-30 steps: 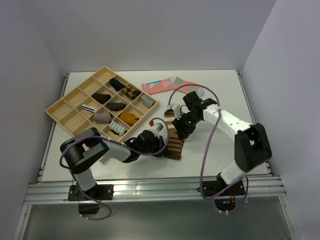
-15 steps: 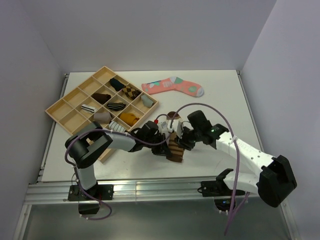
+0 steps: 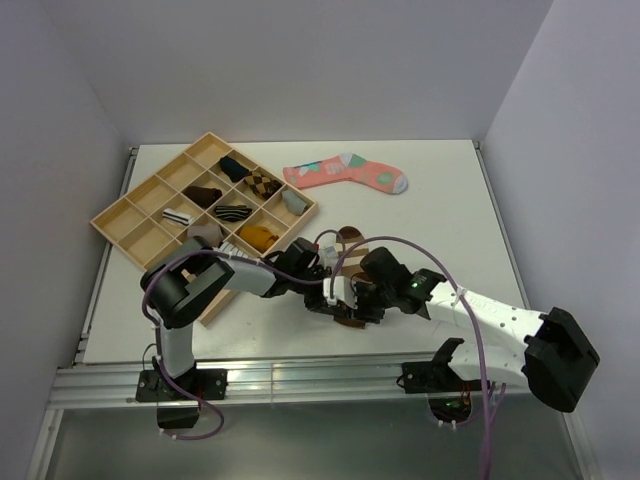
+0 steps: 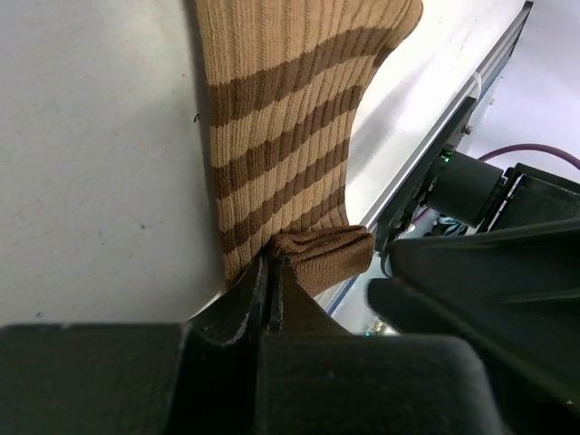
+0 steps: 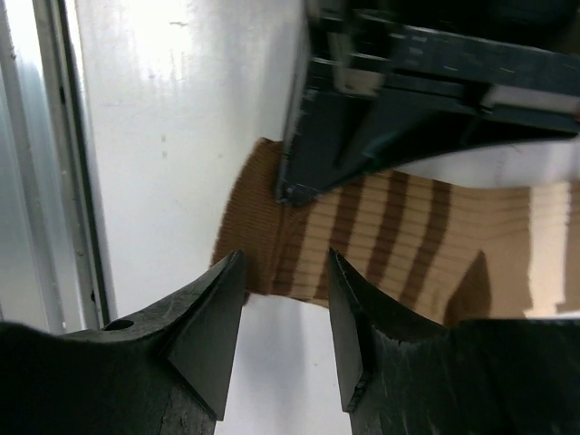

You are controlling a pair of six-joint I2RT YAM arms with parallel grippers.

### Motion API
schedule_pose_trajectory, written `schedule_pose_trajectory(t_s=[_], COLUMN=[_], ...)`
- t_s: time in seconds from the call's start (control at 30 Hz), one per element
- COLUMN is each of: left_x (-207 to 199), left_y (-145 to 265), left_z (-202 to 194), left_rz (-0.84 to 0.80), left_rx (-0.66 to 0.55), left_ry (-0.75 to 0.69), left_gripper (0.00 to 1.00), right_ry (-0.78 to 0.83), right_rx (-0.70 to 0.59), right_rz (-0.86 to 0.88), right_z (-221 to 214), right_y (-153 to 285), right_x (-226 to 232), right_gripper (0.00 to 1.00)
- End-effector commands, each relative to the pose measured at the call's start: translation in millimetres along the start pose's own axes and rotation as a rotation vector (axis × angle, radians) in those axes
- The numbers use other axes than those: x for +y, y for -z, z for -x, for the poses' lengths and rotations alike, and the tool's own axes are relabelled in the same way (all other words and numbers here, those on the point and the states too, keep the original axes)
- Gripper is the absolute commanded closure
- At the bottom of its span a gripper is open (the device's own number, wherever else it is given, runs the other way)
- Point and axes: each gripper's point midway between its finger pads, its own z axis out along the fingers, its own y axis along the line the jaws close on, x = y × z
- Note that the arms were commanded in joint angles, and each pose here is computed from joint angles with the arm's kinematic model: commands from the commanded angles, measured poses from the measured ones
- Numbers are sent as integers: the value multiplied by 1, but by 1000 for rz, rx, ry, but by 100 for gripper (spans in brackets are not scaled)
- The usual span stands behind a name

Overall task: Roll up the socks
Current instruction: Roll the sock at the center of the board.

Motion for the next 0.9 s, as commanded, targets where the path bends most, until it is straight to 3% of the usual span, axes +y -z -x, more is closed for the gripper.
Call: schedule_pose_trajectory(t_s=[0.0,0.37,0.63,0.73,0.87], left_x=[31,31,30,27,23], left_y=[-7,-10,-9,-8,-7], left_z=[-15,-9,-4,-4,-5], left_rz=[114,119,114,103,88], left_rx=[57,64,58,63,59], left_ry=[72,85,88,94,99], left_gripper=[100,100,100,100,100], right_ry=[44,88,98,88,71], right_rx=[10,103,173,208,197], right_rz=[20,114,54,5,-18], right_z=[0,-9,-22,-31,-33], right_y=[-6,-18,-26,-30,-31], right_x=[5,30,24,16,15], right_gripper=[51,50,50,55,70])
